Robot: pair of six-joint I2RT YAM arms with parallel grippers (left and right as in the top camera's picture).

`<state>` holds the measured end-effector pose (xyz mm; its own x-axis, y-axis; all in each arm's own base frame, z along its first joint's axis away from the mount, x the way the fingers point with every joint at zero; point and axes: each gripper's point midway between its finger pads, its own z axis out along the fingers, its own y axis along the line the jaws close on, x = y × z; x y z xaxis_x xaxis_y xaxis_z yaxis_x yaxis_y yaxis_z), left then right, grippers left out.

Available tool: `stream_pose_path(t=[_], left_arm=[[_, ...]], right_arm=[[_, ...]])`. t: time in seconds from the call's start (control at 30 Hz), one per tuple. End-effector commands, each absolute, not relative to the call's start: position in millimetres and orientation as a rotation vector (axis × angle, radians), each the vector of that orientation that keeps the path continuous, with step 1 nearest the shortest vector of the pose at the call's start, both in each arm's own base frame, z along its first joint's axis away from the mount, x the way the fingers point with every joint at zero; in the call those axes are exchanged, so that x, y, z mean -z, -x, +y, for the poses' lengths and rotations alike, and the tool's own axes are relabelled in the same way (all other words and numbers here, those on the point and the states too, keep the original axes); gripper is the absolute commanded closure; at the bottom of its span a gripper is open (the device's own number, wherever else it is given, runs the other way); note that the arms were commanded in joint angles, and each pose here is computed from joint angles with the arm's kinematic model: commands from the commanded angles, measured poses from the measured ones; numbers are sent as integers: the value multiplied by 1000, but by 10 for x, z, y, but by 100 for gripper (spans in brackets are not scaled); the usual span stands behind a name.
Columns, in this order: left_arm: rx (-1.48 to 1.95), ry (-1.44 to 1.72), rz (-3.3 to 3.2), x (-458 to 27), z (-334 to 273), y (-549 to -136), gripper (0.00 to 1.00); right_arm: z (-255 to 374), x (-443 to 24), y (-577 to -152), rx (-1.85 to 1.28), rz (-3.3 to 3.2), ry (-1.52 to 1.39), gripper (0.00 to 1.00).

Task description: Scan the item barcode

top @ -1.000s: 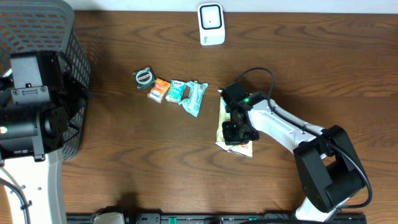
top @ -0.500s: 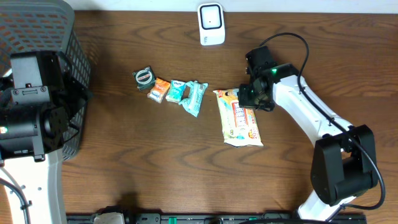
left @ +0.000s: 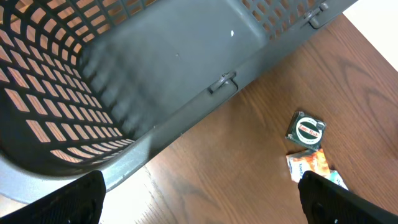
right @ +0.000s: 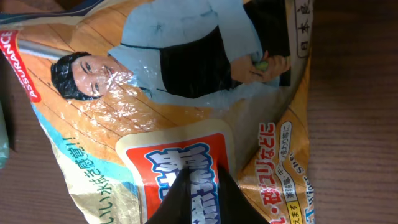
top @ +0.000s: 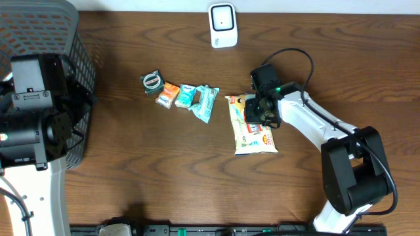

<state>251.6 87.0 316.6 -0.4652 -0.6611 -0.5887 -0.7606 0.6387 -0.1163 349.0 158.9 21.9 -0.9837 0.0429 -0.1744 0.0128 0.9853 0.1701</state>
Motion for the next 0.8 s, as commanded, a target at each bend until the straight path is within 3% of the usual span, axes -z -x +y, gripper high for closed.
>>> stream_pose_path(t=[0.0,0.17,0.27,0.43,0.63,0.77], left_arm=[[-228,1131,2249,-3144,897,-2502,2],[-228,1131,2249,-3144,897,-2501,2],[-228,1131,2249,-3144,897,-2501,2],[-228,1131,2249,-3144,897,-2501,3],[-228,1131,2249,-3144,897,-2501,2],[-228,1131,2249,-3144,897,-2501,2]], right_arm=[[1505,-232,-3522,-206,2971,-98,87],[1581,-664,-3860,-255,2874,-108,76],[1647,-722,-3958,-275,2828,-94,75],[1625,-501,-3962,-191,2854,-87,76],[1547,150,-3861,-65,2984,-65,76],[1399,-45,-3916,9,2973,-91,76]])
